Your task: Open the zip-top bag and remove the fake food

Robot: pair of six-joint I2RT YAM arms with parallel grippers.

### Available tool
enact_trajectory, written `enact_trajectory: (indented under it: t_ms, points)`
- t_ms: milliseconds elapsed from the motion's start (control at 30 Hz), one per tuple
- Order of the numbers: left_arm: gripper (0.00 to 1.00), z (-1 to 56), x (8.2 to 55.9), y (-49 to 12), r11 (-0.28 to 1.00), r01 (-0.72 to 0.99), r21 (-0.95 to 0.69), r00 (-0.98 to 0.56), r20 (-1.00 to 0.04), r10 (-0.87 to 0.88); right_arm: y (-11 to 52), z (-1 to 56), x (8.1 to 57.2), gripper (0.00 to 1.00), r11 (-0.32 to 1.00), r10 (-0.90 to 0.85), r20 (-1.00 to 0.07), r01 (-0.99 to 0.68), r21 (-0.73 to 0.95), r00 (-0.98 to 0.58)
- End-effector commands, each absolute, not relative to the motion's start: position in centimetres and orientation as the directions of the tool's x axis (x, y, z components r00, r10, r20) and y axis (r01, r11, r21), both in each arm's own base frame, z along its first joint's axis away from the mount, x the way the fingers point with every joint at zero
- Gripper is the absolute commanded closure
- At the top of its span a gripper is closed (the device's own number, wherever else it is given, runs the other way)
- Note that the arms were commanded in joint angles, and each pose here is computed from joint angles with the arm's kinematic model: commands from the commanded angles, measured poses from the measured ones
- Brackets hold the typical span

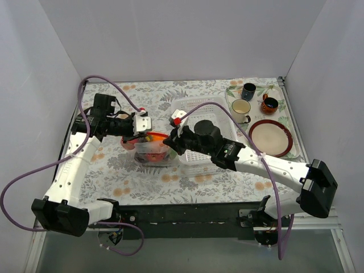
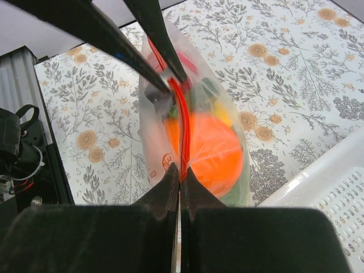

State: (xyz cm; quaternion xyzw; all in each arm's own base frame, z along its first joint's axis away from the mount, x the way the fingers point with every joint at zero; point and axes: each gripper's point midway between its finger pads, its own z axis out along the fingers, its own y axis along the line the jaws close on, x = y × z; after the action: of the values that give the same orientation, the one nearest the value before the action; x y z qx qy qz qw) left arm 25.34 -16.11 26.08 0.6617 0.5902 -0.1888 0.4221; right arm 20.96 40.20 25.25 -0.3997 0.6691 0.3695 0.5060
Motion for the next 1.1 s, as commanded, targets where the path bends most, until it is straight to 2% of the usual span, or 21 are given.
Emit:
enact_trajectory:
  t_ms: [0, 133, 200, 333, 533, 700, 767, 800, 933, 967, 1067]
  points:
    - [0.97, 24.2, 28.5, -8.8, 0.202, 0.893, 0.403, 0.123, -0.648, 0.751, 38.8, 28.8, 21.7, 0.99, 0.453, -0.054, -0.994, -0.889, 0.061, -0.096]
    - [0.98, 23.4, 30.8, -2.8, 0.319, 0.867, 0.383, 0.004, -0.645, 0.764, 38.7, 28.6, 21.5, 0.99, 0.447, -0.051, -0.993, -0.892, 0.069, -0.103]
    - [0.98, 24.0, 31.3, -0.7, 0.383, 0.854, 0.352, -0.047, -0.682, 0.73, 38.9, 28.7, 21.3, 0.99, 0.433, -0.046, -0.993, -0.898, 0.075, -0.105]
    - [0.98, 23.6, 31.5, 0.4, 0.413, 0.863, 0.29, -0.097, -0.707, 0.701, 39.3, 28.4, 21.1, 0.99, 0.416, -0.053, -0.991, -0.905, 0.087, -0.119]
    - [0.99, 23.6, 32.5, 3.5, 0.487, 0.798, 0.355, -0.122, -0.697, 0.707, 39.2, 27.8, 21.0, 0.99, 0.416, -0.06, -0.99, -0.905, 0.093, -0.129]
    - [0.99, 24.8, 33.1, 3.9, 0.548, 0.786, 0.286, -0.164, -0.758, 0.631, 39.6, 27.2, 20.9, 0.99, 0.404, -0.082, -0.986, -0.91, 0.098, -0.142]
    - [0.99, 26.7, 32.6, 2.1, 0.538, 0.804, 0.253, -0.125, -0.813, 0.568, 40.0, 27.0, 21.0, 0.93, 0.396, -0.102, -0.983, -0.913, 0.101, -0.153]
    - [0.99, 27.6, 32.2, 1.3, 0.543, 0.807, 0.232, -0.116, -0.839, 0.531, 40.2, 27.0, 20.9, 0.81, 0.386, -0.109, -0.982, -0.917, 0.102, -0.155]
    - [0.99, 31.0, 30.7, -1.7, 0.534, 0.825, 0.185, -0.051, -0.916, 0.397, 40.6, 27.7, 21.3, 0.61, 0.406, -0.121, -0.981, -0.91, 0.09, -0.15]
    - [0.99, 31.4, 30.3, -2.5, 0.52, 0.836, 0.173, -0.034, -0.93, 0.365, 40.6, 28.2, 21.3, 0.54, 0.409, -0.118, -0.983, -0.909, 0.078, -0.137]
    - [0.98, 31.0, 29.3, -3.6, 0.506, 0.85, 0.146, -0.035, -0.943, 0.331, 40.5, 28.8, 21.3, 0.45, 0.428, -0.125, -0.985, -0.902, 0.053, -0.117]
